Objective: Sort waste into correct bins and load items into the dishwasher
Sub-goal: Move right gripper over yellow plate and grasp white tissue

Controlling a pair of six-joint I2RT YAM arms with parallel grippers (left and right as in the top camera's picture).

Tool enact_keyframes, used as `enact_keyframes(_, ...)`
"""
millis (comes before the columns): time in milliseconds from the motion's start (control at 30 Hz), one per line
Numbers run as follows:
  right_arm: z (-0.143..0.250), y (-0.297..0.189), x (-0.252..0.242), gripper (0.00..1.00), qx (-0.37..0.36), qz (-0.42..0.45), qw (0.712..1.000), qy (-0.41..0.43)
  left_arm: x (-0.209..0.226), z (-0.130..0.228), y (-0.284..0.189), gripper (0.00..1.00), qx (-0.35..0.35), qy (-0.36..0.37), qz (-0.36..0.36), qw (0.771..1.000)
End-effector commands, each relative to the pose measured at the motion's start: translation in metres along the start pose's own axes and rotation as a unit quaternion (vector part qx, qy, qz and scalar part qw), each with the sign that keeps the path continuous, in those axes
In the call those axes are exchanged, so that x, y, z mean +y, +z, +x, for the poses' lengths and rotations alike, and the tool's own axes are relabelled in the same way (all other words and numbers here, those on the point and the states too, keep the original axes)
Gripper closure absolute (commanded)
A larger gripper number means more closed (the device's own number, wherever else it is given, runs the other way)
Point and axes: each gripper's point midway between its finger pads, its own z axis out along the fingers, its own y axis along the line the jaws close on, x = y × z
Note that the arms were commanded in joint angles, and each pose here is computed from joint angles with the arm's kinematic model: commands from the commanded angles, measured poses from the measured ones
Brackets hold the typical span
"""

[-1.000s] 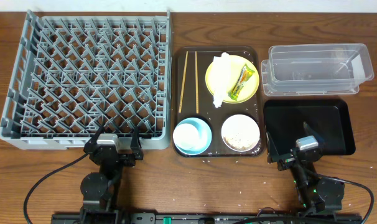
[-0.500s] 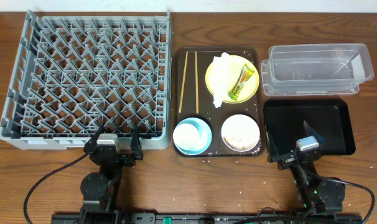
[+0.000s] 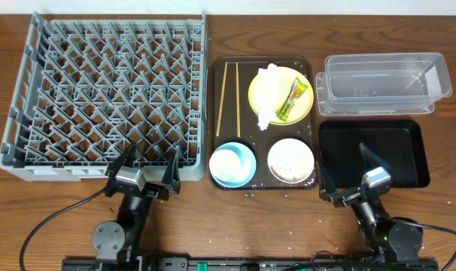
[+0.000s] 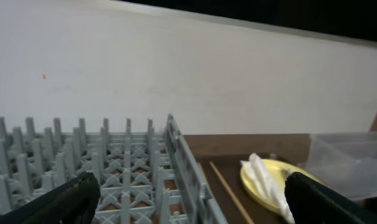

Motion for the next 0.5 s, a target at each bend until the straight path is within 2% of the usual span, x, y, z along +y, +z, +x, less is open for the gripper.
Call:
enact_keyframes(0, -0.036, 0.003, 0.001, 0.01, -0.013, -0.004, 1.000, 0.028, -0.012, -0.049, -0.003, 0.04, -0.042, -0.041, 0.019, 0.998)
enact_keyframes(133, -0.064, 0.016, 0.001, 0.01, 0.001, -0.014, 0.999, 0.033, -0.015, -0.068, 0.001, 0.04, -0.021, -0.051, 0.016, 0.998)
enact_keyframes(233, -0.086, 0.038, 0.006, 0.01, 0.028, -0.048, 0.998, 0.043, -0.018, -0.077, 0.009, 0.04, 0.021, -0.060, 0.017, 0.998)
enact_keyframes(333, -0.096, 0.064, 0.007, 0.01, 0.072, -0.080, 0.992, 0.066, -0.025, -0.083, 0.023, 0.04, 0.067, -0.072, 0.032, 0.995)
enact_keyframes(467, -0.087, 0.103, 0.001, 0.01, 0.169, -0.105, 0.973, 0.120, -0.040, -0.078, 0.045, 0.04, 0.139, -0.097, 0.081, 0.982)
